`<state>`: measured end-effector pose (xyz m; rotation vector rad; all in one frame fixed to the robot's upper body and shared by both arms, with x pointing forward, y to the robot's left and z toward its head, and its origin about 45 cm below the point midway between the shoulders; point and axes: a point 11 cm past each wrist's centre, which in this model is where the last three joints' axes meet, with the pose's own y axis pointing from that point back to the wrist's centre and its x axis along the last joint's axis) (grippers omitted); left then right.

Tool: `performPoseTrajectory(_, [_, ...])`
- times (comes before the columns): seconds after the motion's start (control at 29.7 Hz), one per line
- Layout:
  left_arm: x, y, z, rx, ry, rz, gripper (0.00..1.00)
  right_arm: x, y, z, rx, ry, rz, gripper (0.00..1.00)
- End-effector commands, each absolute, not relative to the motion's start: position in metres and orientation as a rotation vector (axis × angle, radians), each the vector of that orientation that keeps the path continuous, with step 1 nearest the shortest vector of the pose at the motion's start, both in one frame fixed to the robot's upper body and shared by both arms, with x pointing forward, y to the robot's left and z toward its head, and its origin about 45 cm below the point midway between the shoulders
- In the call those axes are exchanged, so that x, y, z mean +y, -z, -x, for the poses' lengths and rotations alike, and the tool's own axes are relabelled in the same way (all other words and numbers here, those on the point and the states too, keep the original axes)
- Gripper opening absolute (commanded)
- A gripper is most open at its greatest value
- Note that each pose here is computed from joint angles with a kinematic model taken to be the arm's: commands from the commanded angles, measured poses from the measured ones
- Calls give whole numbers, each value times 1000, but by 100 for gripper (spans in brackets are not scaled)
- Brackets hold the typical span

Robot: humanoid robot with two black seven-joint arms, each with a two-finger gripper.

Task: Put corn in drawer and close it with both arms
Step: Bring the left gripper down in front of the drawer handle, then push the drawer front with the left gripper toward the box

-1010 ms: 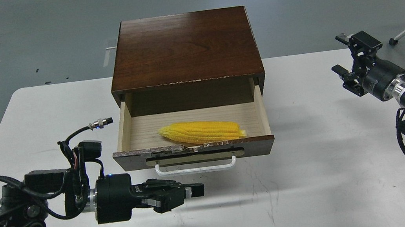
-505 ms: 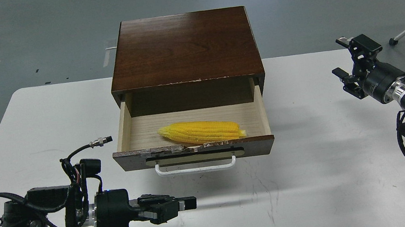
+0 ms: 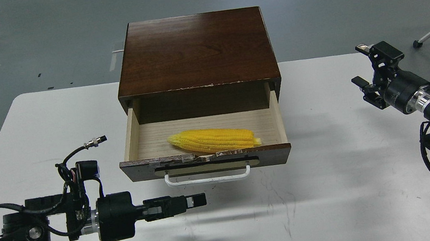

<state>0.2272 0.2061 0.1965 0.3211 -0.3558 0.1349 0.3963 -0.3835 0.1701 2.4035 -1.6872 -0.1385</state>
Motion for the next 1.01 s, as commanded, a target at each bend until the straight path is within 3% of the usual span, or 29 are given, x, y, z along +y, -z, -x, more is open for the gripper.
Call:
performPoseTrajectory(0.0, [207, -192, -228, -353, -138, -347, 0, -383, -170, -396, -1686, 140, -2405, 100])
performPoseTrajectory(0.98, [221, -189, -251, -355, -225, -370, 0, -376, -162, -394, -1672, 162, -2413, 100])
